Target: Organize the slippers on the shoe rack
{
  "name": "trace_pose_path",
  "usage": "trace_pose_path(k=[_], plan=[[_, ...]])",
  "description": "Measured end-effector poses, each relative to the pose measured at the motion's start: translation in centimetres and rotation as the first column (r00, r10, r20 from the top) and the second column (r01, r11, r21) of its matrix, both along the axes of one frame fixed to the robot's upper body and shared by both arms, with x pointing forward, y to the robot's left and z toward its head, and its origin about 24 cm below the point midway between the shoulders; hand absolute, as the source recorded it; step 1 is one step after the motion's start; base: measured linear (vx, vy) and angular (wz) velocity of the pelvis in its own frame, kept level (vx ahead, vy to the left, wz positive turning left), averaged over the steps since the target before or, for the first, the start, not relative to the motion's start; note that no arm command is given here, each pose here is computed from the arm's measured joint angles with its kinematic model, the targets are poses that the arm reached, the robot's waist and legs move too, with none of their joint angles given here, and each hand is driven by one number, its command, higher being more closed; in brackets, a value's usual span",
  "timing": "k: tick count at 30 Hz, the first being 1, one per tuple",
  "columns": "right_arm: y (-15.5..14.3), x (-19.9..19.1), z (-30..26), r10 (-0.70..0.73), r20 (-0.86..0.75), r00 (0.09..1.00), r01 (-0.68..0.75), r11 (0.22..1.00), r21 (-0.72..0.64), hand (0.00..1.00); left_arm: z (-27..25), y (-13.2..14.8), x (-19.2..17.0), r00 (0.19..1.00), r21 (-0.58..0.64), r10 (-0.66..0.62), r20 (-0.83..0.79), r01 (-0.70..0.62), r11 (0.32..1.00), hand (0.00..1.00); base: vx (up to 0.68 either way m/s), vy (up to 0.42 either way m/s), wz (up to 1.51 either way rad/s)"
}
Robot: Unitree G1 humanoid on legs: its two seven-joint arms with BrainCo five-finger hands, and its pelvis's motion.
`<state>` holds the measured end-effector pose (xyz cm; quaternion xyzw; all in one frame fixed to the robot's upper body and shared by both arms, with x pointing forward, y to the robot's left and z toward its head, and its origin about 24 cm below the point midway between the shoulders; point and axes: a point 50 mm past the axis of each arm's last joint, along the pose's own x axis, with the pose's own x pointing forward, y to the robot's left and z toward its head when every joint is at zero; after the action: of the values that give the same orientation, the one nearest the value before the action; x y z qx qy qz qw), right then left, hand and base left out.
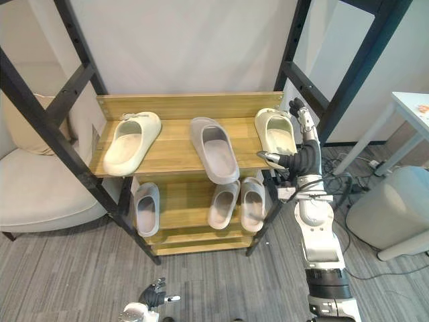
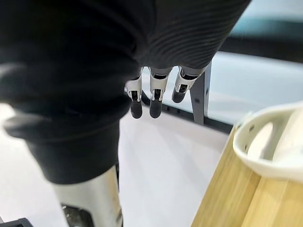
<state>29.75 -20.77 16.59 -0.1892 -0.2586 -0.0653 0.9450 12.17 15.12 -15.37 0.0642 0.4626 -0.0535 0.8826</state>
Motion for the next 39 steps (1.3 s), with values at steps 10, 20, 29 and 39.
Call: trace_pose_path(k=[10, 20, 29, 39], plan=[[0.5, 4.3, 0.0, 0.02, -0.12, 0.993, -0.023, 1.0, -0.019, 0.0, 0.2, -0.1, 0.5, 1.0, -0.003, -0.002, 0.019, 0.002, 1.0, 0.0, -0.01, -0.014, 0.13], [0.7, 6.3, 0.0, 0.012, -0.193, 0.981, -0.018, 0.999, -0.03, 0.0, 0.6, -0.1, 1.5, 0.999, -0.016, 0.011, 0.053, -0.011, 1.0, 0.0, -0.02, -0.005, 0.09], [1.0, 7.2, -0.1, -0.001, -0.225, 0.974, -0.007, 0.999, -0.034, 0.0, 0.8, -0.2, 1.8, 0.997, -0.028, 0.028, 0.068, -0.026, 0.999, 0.0, 0.0, -0.001, 0.01], [2.1, 8.4, 1.4, 0.009, -0.233, 0.972, -0.031, 0.995, -0.093, 1.0, 1.1, -0.2, 2.2, 0.995, -0.04, 0.045, 0.086, -0.042, 0.998, 0.0, -0.03, 0.004, -0.04]])
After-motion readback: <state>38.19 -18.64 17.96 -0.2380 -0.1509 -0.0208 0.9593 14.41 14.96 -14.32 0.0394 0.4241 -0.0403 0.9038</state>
